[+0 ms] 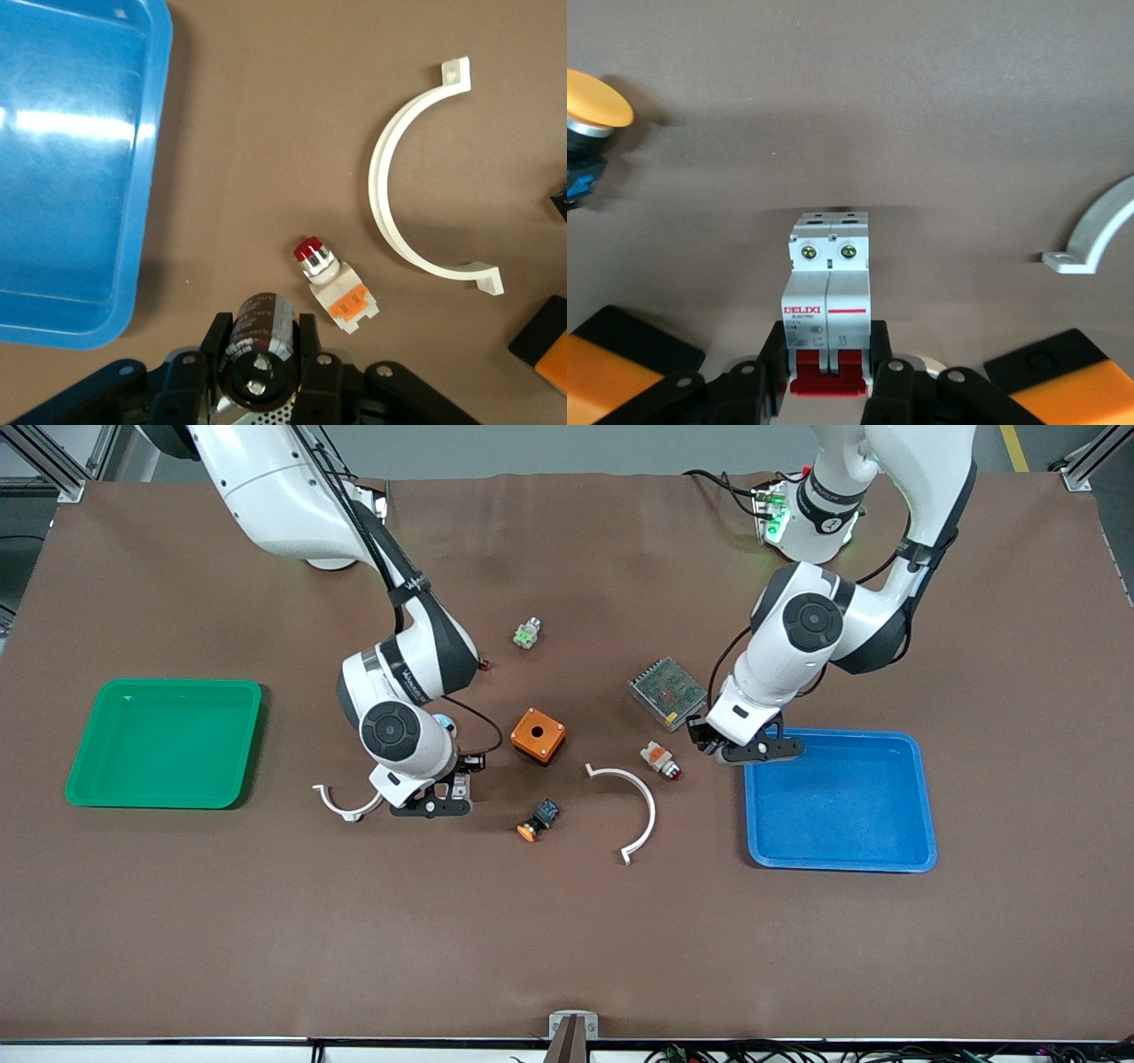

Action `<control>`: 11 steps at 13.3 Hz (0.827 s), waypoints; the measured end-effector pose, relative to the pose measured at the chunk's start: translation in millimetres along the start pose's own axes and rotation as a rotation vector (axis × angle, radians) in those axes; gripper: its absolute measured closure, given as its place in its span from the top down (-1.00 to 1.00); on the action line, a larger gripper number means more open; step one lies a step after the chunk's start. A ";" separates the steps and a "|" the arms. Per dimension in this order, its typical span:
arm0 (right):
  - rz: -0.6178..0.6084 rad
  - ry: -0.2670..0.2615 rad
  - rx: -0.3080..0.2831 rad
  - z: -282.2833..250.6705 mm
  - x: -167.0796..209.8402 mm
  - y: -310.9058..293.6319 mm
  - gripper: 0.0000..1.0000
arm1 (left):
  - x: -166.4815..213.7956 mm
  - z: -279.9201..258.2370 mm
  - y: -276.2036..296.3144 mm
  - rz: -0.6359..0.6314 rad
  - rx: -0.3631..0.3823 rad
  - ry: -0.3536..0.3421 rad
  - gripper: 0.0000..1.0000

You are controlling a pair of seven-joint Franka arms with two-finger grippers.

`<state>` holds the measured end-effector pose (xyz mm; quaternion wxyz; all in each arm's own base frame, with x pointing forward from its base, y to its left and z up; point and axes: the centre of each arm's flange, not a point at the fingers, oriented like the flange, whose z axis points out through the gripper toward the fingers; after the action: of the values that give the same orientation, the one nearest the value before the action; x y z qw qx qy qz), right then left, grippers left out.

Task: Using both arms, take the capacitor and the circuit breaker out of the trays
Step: 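Carry the breaker toward the orange cube while the left gripper carries the capacitor, then lower the breaker onto the table and open the right gripper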

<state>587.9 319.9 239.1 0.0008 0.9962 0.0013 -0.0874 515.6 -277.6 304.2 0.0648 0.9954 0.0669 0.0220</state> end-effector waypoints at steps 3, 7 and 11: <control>0.004 -0.009 -0.005 7.4 1.0 1.4 -0.21 | -12.8 14.3 10.7 -0.025 0.038 -0.004 -0.31; 0.059 -0.053 -0.025 -15.0 -4.0 2.0 0.59 | -25.5 31.5 23.2 -0.050 0.060 -0.019 -0.31; 0.072 -0.104 -0.042 -137.7 -44.3 23.4 1.00 | -27.4 32.6 26.0 -0.051 0.060 -0.020 -0.31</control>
<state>568.3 296.7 382.4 0.0250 0.9894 -0.0328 -0.1392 493.6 -311.0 274.4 0.0362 0.9950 0.0925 0.0082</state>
